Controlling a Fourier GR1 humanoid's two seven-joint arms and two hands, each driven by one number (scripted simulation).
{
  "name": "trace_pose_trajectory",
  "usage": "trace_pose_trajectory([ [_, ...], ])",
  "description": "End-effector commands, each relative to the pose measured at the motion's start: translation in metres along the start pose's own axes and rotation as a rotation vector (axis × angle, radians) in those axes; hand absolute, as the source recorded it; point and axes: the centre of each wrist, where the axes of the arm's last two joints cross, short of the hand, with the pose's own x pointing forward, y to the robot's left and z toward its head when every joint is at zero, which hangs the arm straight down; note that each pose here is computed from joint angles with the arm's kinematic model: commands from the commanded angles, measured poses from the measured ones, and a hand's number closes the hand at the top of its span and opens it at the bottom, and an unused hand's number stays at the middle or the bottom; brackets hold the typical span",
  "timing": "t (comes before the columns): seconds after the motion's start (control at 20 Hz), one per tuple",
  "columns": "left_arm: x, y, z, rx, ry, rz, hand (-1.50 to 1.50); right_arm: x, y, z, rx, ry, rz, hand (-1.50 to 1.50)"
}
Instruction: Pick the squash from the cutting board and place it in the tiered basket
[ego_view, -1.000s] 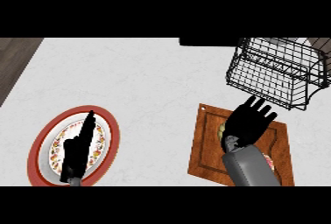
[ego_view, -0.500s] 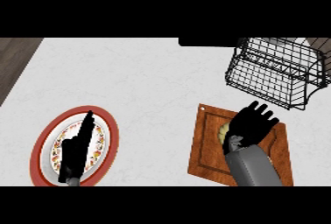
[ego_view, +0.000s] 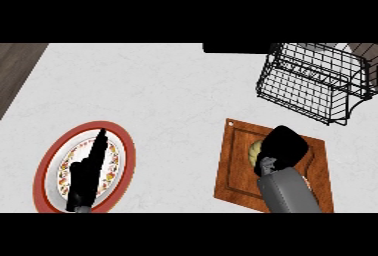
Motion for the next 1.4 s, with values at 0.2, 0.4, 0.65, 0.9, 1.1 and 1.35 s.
trace_pose_trajectory([
  [0.2,-0.007,-0.016,-0.004,-0.001,0.015,0.008,0.00,0.025,0.008,0.012,-0.046,0.142,0.129,1.50],
  [0.4,-0.009,0.007,-0.002,0.014,0.022,0.004,0.00,0.018,0.025,0.015,-0.140,0.097,0.181,1.50],
  [0.65,-0.006,0.010,0.006,0.039,0.043,0.019,0.00,-0.031,-0.002,-0.031,-0.140,-0.147,0.015,1.50],
  [0.9,-0.018,0.010,0.011,0.072,0.054,0.029,0.00,-0.092,-0.029,-0.082,0.016,-0.543,-0.167,1.50],
  [1.1,-0.011,0.006,0.011,0.073,0.055,0.026,0.00,-0.144,-0.077,-0.114,-0.021,-0.627,-0.441,1.50],
  [1.35,-0.019,0.017,0.018,0.073,0.045,0.014,0.00,-0.210,-0.142,-0.128,-0.087,-0.667,-0.673,1.50],
])
